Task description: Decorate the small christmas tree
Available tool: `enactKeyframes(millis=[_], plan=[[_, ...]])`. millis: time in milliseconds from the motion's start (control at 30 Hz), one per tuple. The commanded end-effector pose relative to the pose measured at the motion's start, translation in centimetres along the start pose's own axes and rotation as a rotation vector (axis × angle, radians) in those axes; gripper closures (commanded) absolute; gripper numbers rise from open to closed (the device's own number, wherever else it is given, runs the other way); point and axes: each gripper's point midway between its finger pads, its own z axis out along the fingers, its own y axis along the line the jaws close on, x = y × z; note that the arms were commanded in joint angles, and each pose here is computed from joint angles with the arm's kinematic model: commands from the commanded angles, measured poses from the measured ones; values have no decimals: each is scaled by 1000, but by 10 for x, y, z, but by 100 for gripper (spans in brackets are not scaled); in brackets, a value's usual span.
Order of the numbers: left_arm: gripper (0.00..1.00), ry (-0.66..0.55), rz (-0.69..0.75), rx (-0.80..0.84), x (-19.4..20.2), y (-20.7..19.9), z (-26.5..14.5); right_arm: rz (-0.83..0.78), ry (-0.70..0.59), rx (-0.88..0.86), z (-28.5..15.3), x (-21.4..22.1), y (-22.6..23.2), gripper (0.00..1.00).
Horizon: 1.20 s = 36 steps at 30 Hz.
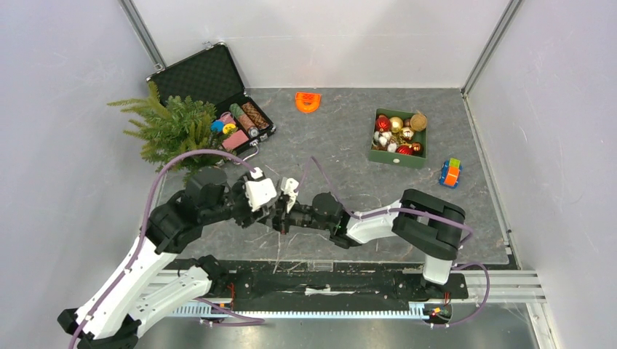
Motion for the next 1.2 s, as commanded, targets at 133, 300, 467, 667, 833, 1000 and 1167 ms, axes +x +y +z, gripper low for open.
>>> enactKeyframes(millis=[133,300,467,667,833,1000,1167], plan=[[21,38,-31,-259,-27,41,-85,-32,27,154,-47,-13,-27,100],[20,-93,-44,-437,-61,57,-158,-81,92,230,-64,-6,-41,100],[19,-125,-235,-1036,-77,148,-224,-112,114,244,-67,-9,-44,100],[18,-19,-236,-1182,-85,199,-198,-104,134,225,-67,-2,-40,100],[17,-49,-366,-1261,-76,246,-215,-96,132,213,-74,0,-34,100],[17,-72,-542,-1140,-59,250,-197,-110,144,211,-79,3,-31,100],[16,-101,-540,-1143,-45,245,-191,-123,153,215,-83,4,-31,100]])
